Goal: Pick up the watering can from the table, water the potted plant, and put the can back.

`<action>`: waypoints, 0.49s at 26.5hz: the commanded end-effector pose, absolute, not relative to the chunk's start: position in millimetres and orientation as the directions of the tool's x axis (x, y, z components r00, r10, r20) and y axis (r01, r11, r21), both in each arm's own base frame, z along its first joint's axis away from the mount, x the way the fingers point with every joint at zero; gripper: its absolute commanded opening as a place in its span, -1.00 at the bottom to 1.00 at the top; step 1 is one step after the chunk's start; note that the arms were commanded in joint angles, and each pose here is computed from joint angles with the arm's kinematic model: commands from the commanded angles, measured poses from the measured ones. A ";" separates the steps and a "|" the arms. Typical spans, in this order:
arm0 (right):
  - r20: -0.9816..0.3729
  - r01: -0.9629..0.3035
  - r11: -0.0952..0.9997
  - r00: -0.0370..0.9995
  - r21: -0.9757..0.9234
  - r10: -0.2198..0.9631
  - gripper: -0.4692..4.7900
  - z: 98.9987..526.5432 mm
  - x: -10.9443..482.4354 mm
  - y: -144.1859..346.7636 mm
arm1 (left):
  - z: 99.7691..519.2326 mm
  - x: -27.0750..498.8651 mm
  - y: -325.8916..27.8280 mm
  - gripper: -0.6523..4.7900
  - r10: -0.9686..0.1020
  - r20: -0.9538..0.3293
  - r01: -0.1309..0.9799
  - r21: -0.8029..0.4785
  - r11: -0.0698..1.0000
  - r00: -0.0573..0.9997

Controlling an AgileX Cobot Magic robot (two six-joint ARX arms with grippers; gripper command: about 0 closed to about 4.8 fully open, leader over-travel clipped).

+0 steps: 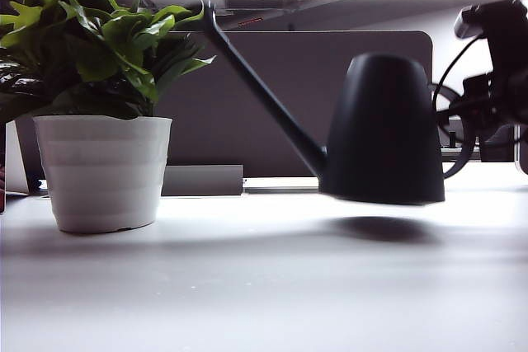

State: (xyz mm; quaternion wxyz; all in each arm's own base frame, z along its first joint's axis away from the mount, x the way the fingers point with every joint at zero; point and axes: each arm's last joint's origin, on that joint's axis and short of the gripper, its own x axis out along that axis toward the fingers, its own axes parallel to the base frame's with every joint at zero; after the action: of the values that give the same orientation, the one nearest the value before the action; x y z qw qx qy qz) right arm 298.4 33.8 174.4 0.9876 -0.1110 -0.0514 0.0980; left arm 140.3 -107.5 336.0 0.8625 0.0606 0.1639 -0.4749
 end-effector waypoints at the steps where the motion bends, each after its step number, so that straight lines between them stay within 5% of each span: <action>1: 0.271 -0.143 0.957 0.939 -0.251 0.211 -0.84 195.0 301.5 34.6 | 332.7 144.1 -114.8 -0.78 -0.792 -0.358 0.847 -0.004 0.531 0.495; 13: 0.233 -0.178 0.933 0.938 -0.311 0.257 -0.74 184.6 304.0 36.4 | 327.9 151.2 -119.5 -0.78 -0.782 -0.378 0.851 0.030 0.525 0.496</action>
State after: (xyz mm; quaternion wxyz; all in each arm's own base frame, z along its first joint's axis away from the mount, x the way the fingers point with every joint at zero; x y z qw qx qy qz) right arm 304.2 36.0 161.4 0.9771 -0.1681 -0.0508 0.1200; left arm 151.2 -119.3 326.2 0.8572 0.1066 0.1687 -0.4747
